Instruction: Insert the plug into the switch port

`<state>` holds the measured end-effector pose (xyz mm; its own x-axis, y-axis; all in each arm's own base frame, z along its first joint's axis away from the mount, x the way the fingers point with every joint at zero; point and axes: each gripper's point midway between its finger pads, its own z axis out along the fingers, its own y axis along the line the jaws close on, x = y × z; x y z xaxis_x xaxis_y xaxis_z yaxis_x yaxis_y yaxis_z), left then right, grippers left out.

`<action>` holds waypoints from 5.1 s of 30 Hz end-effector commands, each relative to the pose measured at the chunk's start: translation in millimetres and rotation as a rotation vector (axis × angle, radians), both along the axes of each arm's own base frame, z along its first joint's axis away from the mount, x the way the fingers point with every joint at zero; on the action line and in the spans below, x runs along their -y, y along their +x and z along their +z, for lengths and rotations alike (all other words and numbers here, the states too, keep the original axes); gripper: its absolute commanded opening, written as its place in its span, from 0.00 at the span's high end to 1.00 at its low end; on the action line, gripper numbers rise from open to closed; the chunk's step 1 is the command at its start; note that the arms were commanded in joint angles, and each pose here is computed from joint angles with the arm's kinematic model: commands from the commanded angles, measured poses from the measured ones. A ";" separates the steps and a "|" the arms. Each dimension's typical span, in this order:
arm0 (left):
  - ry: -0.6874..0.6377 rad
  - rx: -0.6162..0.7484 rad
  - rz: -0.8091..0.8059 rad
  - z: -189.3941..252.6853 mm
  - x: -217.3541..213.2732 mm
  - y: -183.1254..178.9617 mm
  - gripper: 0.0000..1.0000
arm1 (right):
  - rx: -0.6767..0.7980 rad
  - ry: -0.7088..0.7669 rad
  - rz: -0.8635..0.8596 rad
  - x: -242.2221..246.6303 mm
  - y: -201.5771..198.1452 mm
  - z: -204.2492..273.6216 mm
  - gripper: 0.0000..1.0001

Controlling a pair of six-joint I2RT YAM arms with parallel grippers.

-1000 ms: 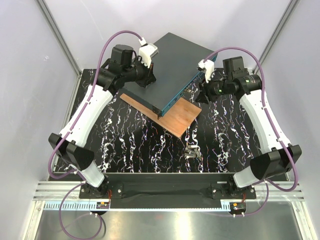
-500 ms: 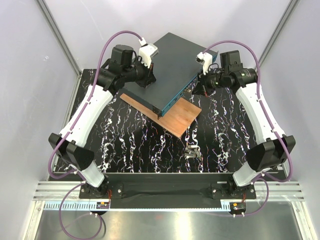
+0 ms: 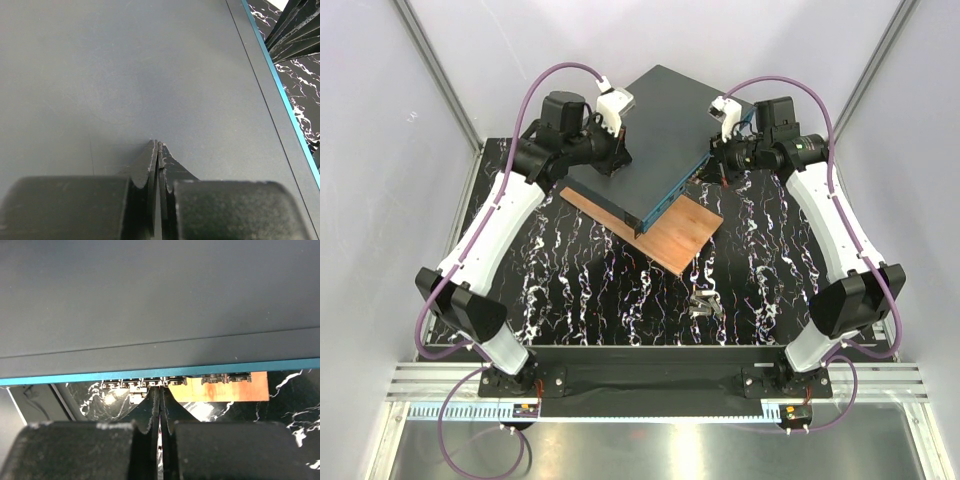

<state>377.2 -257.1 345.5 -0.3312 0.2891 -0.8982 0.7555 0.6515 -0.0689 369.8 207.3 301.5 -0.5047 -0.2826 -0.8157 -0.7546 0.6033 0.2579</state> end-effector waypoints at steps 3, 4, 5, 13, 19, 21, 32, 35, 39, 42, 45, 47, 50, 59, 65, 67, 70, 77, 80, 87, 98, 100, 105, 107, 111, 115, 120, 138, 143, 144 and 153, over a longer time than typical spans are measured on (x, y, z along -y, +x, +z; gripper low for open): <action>-0.042 0.052 -0.008 20.1 -1.6 -6.3 0.97 | 0.004 0.064 0.003 -17.7 -4.7 16.0 1.00; -0.041 0.051 -0.005 20.1 -2.9 -5.8 0.97 | 0.017 0.029 -0.023 -10.8 -2.2 13.3 1.00; -0.041 0.053 -0.007 21.1 -2.7 -6.7 0.97 | 0.023 0.007 -0.037 -6.9 -1.4 11.7 1.00; -0.047 0.054 -0.003 23.0 -2.7 -6.7 0.97 | 0.039 -0.095 -0.098 26.7 -11.6 2.9 1.00; -0.059 0.052 -0.002 25.0 -0.5 -5.1 0.97 | 0.005 -0.034 -0.011 16.4 -35.1 7.0 1.00; -0.060 0.051 -0.002 24.9 -0.1 -4.4 0.97 | -0.009 -0.022 0.008 11.1 -37.6 8.7 1.00; -0.063 0.052 -0.002 26.6 0.0 -3.9 0.97 | 0.038 0.004 -0.017 2.7 -15.9 17.7 1.00; -0.064 0.054 -0.006 27.0 0.8 -4.2 0.97 | 0.037 0.012 -0.009 -2.5 -12.6 17.9 1.00; -0.061 0.053 -0.006 26.0 0.2 -3.6 0.98 | 0.048 0.022 -0.007 -8.1 -8.9 19.7 1.00; -0.060 0.052 -0.007 24.7 0.6 -3.4 0.98 | 0.053 0.030 -0.014 -11.6 -5.0 21.0 1.00; -0.064 0.045 -0.007 23.2 1.2 -3.9 0.98 | 0.073 0.044 -0.034 -13.5 1.3 23.8 1.00; -0.066 0.044 -0.008 22.6 1.2 -4.5 0.98 | 0.084 0.059 -0.046 -14.9 5.1 24.9 1.00; -0.066 0.041 -0.007 21.3 1.1 -5.0 0.98 | 0.093 0.089 -0.077 -17.1 8.1 28.6 1.00; -0.074 0.018 -0.009 13.0 3.6 -3.5 0.99 | 0.067 0.173 -0.154 -21.8 14.2 32.3 1.00; -0.076 -0.005 -0.013 5.7 6.5 -2.9 1.00 | 0.055 0.215 -0.172 -27.3 23.3 33.2 1.00; -0.074 -0.009 -0.013 4.4 6.4 -3.0 1.00 | 0.061 0.214 -0.169 -28.7 25.9 33.3 1.00; -0.068 -0.010 -0.014 2.4 5.9 -3.0 1.00 | 0.071 0.203 -0.160 -28.8 26.0 32.9 1.00; -0.079 0.023 -0.005 19.7 -0.5 -1.1 0.98 | 0.108 0.121 -0.119 -17.3 9.3 31.3 0.93; -0.130 0.071 -0.001 50.7 -17.1 -0.9 0.91 | 0.147 0.071 -0.122 4.6 -8.6 35.6 0.71; -0.307 0.215 -0.031 114.3 -45.1 -27.8 0.53 | 0.172 0.004 -0.145 43.5 -53.8 25.0 0.36; -0.116 0.324 -0.443 88.8 -24.4 -143.5 0.36 | 0.115 0.006 -0.287 101.2 -97.9 14.6 0.04; -0.023 0.360 -0.510 71.2 -19.8 -159.7 0.36 | 0.124 -0.020 -0.286 111.5 -104.3 13.4 0.04; 0.012 0.364 -0.658 34.4 5.0 -201.9 0.37 | 0.048 -0.157 -0.320 142.4 -131.9 -17.2 0.08; 0.060 0.395 -0.688 20.5 8.2 -214.8 0.38 | 0.028 -0.224 -0.262 146.2 -148.9 -30.0 0.11; 0.055 0.385 -0.731 -2.8 10.6 -239.1 0.38 | -0.087 -0.274 -0.185 146.9 -176.2 -70.8 0.21; 0.143 0.343 -0.785 -59.1 13.4 -259.5 0.39 | -0.170 -0.373 -0.159 161.1 -177.6 -104.6 0.25; 0.267 0.374 -0.977 -110.4 53.0 -277.1 0.40 | -0.211 -0.455 -0.210 179.2 -156.3 -128.6 0.24; 0.567 0.156 -0.803 -252.7 170.2 -220.3 0.61 | -0.139 -0.183 -0.468 178.5 -103.1 -73.2 0.26; 0.575 0.141 -0.830 -267.1 170.4 -210.5 0.62 | -0.152 -0.132 -0.483 173.0 -104.7 -69.1 0.26; 0.572 0.133 -0.840 -271.9 172.5 -211.2 0.63 | -0.152 -0.130 -0.491 174.3 -104.3 -69.0 0.26; 0.552 0.091 -0.878 -289.7 188.9 -211.5 0.64 | -0.179 -0.078 -0.512 177.7 -99.4 -60.4 0.26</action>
